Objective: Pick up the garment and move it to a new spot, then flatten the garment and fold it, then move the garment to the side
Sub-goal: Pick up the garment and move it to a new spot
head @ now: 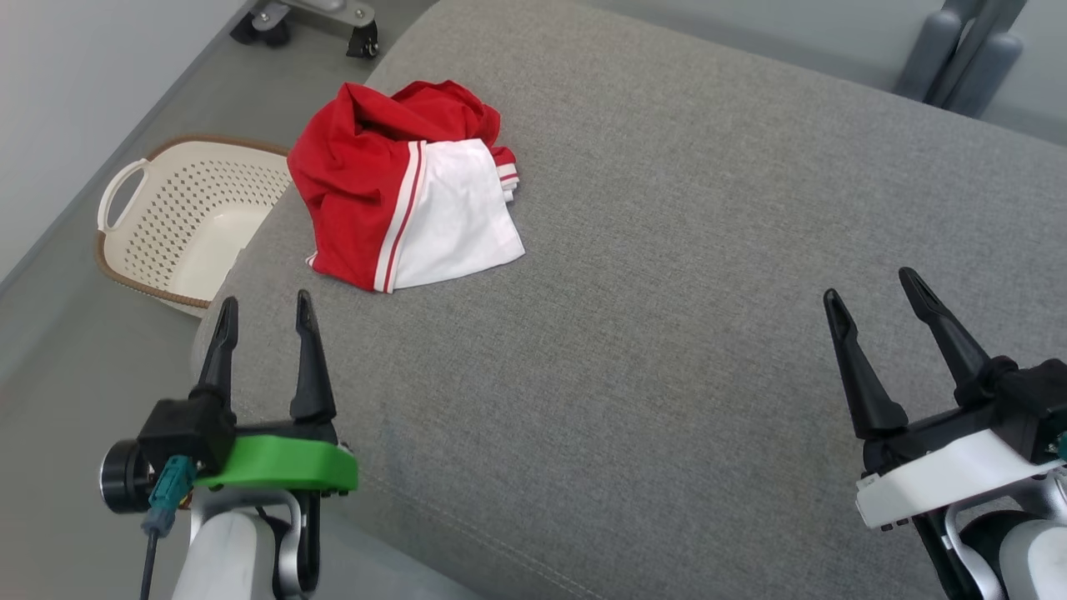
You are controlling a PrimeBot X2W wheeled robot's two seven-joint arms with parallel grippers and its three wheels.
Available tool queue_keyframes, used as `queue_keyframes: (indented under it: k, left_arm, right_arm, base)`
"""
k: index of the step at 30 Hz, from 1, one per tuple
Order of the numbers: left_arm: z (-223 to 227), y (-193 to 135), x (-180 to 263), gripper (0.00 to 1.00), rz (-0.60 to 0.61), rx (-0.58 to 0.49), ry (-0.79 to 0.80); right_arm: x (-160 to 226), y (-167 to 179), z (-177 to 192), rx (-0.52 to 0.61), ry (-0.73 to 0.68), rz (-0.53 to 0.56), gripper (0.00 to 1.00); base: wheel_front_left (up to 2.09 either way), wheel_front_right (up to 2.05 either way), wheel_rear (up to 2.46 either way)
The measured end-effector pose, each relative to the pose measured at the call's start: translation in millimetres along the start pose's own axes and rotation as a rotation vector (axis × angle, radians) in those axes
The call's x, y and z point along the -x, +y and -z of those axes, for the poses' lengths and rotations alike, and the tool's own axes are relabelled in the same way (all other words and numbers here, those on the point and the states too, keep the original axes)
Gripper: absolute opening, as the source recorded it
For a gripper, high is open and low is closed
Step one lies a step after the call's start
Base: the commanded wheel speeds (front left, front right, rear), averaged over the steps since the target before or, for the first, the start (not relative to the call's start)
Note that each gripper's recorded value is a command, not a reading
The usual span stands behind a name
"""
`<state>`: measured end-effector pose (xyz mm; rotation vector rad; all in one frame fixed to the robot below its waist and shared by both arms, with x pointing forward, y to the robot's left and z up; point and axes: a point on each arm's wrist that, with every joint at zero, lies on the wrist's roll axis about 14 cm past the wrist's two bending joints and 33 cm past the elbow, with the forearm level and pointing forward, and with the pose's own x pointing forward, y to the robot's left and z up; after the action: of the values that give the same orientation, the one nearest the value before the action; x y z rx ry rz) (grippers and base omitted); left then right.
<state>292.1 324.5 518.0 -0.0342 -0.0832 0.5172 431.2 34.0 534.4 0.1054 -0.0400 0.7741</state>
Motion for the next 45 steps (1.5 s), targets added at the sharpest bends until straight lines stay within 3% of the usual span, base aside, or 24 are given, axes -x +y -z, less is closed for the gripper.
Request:
queue_keyframes:
  k: [5,11,19,22,23,26,27,34,39,45]
  left_arm:
    - [16,-23,-39,1.0,0.053,0.011,0.051]
    - [79,-49,-77,1.0,0.086,0.042,0.244]
    - [176,-72,-88,1.0,0.096,0.049,0.547]
    - [193,-76,-93,1.0,0.083,0.07,0.596]
    - [196,-78,-95,0.96,0.084,0.076,0.605]
    - [205,-79,-98,0.14,0.087,0.079,0.632]
    - [205,-79,-99,0.0,0.091,0.077,0.634]
    - [173,-75,-111,0.0,0.119,0.023,0.526]
    - [108,-62,-123,0.0,0.121,-0.022,0.306]
    - [50,-55,-101,0.0,0.135,-0.041,0.119]
  right_arm:
    - [-8,-17,4,0.022,0.011,0.002,1.0]
    - [-9,-52,24,0.016,0.04,0.063,1.0]
    - [9,-93,57,-0.006,0.105,0.168,1.0]
    - [18,-103,65,-0.011,0.126,0.204,1.0]
    - [20,-106,67,-0.012,0.13,0.214,1.0]
    - [29,-114,74,-0.013,0.149,0.248,1.0]
    - [30,-116,73,-0.012,0.147,0.253,1.0]
    - [33,-110,59,-0.006,0.109,0.262,1.0]
    - [35,-97,41,-0.008,0.062,0.26,1.0]
    - [44,-80,16,-0.011,-0.002,0.264,1.0]
  base:
    - [0.0,0.0,0.0]
    - [0.0,0.0,0.0]
    - [0.0,0.0,0.0]
    - [0.0,0.0,0.0]
    - [0.0,0.0,0.0]
    - [0.0,0.0,0.0]
    - [0.0,0.0,0.0]
    - [0.0,0.0,0.0]
    - [0.0,0.0,0.0]
    - [0.0,0.0,0.0]
